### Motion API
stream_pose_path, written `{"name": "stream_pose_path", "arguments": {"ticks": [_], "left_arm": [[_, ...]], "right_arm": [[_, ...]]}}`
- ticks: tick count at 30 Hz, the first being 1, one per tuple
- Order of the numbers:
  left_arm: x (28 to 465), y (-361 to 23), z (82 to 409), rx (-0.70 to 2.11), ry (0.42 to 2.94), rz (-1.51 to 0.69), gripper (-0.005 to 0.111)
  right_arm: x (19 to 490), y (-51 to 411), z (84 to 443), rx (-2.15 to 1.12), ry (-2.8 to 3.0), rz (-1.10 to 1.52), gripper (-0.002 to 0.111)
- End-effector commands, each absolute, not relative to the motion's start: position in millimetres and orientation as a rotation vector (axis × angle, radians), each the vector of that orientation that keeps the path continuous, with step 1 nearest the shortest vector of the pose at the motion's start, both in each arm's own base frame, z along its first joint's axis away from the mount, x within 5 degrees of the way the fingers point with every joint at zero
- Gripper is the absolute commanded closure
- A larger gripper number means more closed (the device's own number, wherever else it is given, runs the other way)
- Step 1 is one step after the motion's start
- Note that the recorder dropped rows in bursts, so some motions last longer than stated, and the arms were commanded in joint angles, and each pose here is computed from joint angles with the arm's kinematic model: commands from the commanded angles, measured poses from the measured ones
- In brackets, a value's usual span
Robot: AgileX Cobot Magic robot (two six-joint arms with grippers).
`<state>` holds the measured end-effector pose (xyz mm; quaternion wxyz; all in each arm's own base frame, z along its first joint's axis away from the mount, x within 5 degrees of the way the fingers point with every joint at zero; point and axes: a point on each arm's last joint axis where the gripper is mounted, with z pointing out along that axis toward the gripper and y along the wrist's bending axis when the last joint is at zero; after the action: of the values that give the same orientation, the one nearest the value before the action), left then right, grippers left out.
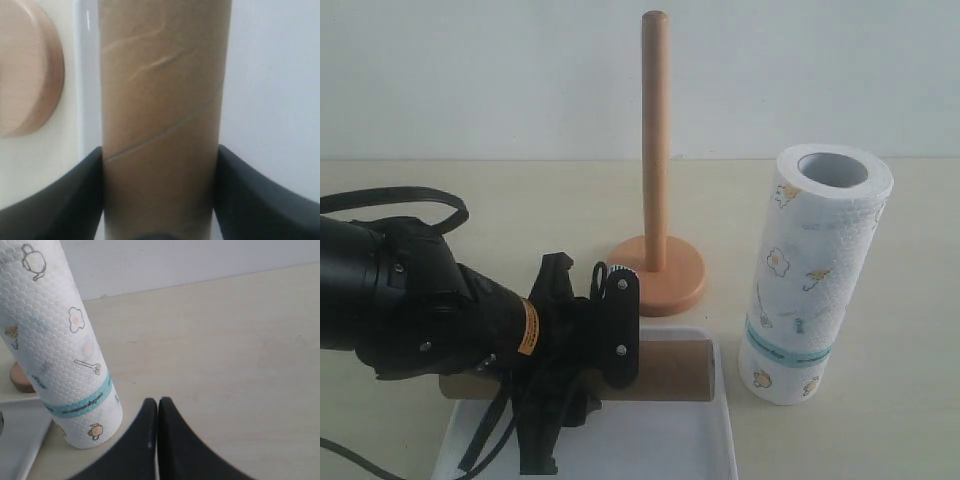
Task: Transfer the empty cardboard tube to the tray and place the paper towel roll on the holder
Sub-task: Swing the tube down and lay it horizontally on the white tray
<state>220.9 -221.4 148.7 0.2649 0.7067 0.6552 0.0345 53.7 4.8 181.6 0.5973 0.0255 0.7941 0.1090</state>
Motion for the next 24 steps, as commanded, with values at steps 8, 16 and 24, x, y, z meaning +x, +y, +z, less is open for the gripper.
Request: {"name": "stream_pose_path", "arguments": {"ticks": [8,16,24], "left_arm": [[219,-225,149,1.868,1.788,0.06,0.103],[212,-231,147,1.904,1.768,0.052,0.103],[211,-231,129,1.962,1.815,0.06,0.103]], "right_arm": [[53,5,182,0.053,1.834,0.253,0.108],[53,5,182,0.053,1.834,0.253,0.108],[53,5,182,0.053,1.834,0.253,0.108]]}}
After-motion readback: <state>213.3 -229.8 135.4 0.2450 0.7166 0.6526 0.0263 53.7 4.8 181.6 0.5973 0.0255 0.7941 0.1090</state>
